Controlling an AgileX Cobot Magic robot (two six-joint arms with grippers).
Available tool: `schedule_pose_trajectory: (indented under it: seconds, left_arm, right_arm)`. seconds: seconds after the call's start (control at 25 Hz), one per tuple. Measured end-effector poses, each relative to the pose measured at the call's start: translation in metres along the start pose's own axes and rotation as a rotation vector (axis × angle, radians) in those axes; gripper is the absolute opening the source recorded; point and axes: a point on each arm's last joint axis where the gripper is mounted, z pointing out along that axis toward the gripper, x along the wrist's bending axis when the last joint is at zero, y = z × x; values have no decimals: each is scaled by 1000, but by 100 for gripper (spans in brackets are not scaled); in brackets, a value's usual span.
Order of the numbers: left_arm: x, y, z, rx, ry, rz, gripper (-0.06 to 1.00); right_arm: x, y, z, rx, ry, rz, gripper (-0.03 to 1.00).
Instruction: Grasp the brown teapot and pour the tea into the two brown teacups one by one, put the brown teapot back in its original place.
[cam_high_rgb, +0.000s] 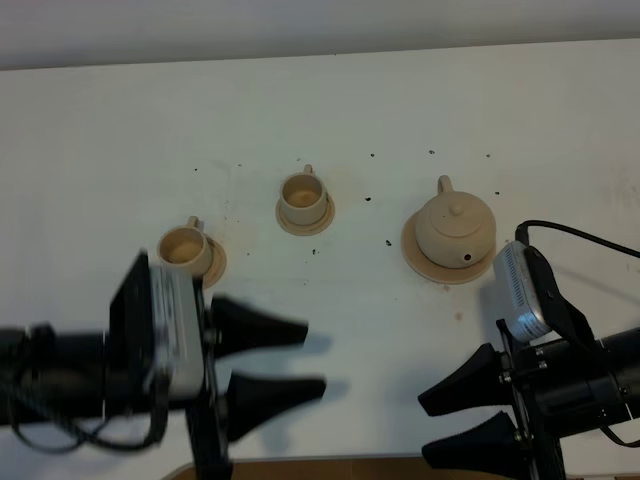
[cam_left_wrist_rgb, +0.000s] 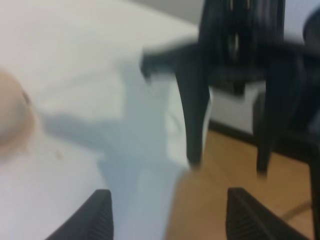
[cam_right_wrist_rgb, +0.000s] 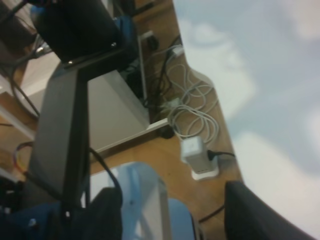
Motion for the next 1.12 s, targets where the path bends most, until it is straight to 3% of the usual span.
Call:
schedule_pose_trajectory:
  seconds: [0.12,0.32,0.44,0.6,0.8,0.88,0.96,1.12]
  left_arm:
    - [10,23,1,-28,56,-7,51]
    - [26,53,-13,35,262,-50,51]
    - [19,70,-32,68,344,-98,51]
    - [6,75,-64,214,488,-169,51]
    - [-4,53,-115,443,850,-393,51]
    - [-10,44,-131,539,951,-451,51]
    - [-18,38,-141,580,994,-469,50]
    - [-31,15,-146,584,973,-470,50]
  right_arm:
    - [-5,0,0,17,-38,20,48]
    - [-16,11,-2,16,-91,32,48]
    - [-22,21,-4,3,-111,21,48]
    - [-32,35,-7,-17,-153,37,48]
    - [-40,47,-10,-35,-200,80,48]
    - [-41,49,-10,-40,-203,83,48]
    - [-41,49,-10,-42,-203,84,48]
    - [-41,49,-10,-42,-203,84,48]
